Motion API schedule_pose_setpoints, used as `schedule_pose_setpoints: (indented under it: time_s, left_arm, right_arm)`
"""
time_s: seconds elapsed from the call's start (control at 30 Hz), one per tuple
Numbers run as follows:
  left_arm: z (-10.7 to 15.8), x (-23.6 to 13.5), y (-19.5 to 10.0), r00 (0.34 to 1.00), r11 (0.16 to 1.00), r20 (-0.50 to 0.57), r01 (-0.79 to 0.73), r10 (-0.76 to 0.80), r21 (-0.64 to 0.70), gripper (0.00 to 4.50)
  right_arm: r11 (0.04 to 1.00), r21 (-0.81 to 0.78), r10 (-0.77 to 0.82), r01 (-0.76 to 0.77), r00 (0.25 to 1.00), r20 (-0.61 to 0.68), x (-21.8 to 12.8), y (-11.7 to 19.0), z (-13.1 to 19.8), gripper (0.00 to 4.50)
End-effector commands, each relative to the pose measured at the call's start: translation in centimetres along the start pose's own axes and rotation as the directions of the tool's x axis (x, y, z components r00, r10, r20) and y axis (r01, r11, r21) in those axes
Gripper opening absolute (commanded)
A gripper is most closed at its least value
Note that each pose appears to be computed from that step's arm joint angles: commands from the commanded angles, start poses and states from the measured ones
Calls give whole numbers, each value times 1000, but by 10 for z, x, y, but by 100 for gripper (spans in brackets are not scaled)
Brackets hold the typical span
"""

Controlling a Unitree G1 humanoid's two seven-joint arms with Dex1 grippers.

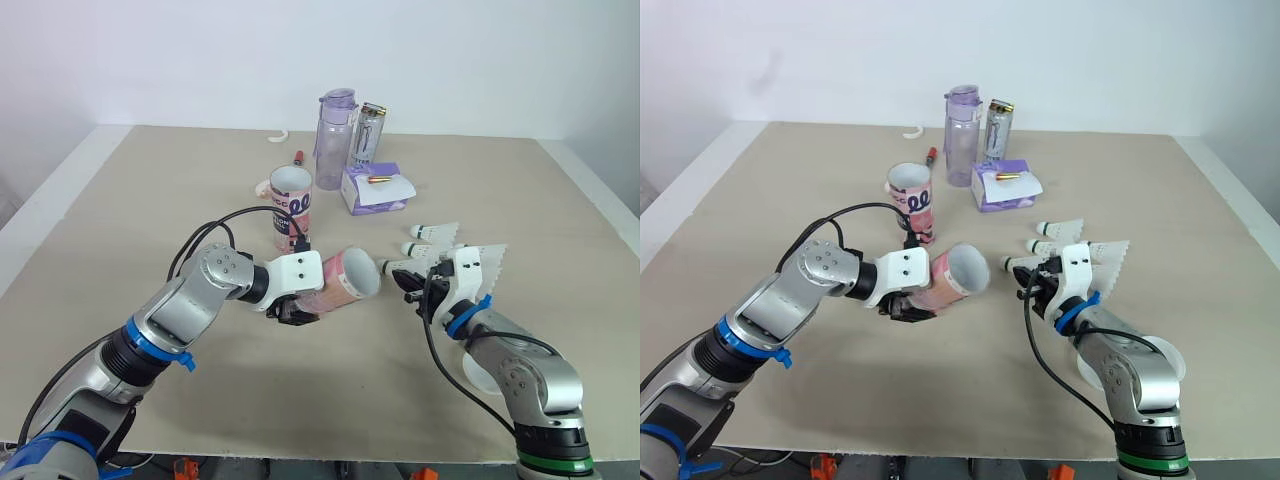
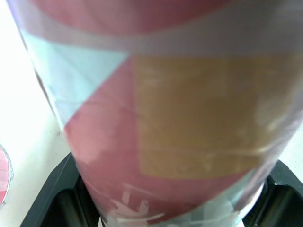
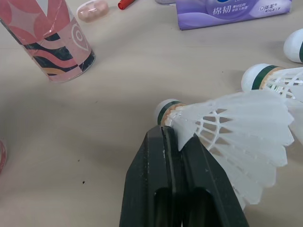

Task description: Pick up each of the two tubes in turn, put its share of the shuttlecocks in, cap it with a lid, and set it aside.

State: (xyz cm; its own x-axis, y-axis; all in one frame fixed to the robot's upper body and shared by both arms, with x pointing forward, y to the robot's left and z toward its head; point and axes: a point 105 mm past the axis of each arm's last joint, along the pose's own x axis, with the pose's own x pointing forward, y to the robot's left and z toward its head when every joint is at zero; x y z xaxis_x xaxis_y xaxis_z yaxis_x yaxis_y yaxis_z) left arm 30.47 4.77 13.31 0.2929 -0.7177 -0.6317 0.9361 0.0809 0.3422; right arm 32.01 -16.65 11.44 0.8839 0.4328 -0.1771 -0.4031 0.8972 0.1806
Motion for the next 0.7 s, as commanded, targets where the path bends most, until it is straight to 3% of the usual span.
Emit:
schedule_pose_setpoints:
  time_s: [0.03,0.2,0.33,0.43,0.57,0.7]
  left_arm:
    - [-11,1,5,999,999,-36,-35,34,-38,331]
    - [-14,-1,5,998,998,-44,-36,34,-42,331]
    - [-17,-2,6,998,998,-50,-36,33,-44,331]
    - [-18,-3,8,998,998,-52,-33,31,-45,331]
    - [-18,-2,8,998,999,-54,-25,22,-43,331]
    - [-18,-2,8,998,999,-53,-21,19,-41,331]
  right_arm:
    - [999,-24,30,-29,998,50,-1,9,17,16]
    - [992,-76,112,-101,980,166,-23,27,58,16]
    - [964,-220,206,-150,944,259,-49,36,105,16]
    - [892,-390,335,-229,913,231,-71,52,126,16]
    - [578,-688,565,-440,823,-52,-96,89,111,16]
    - [434,-767,593,-473,791,-152,-98,93,106,16]
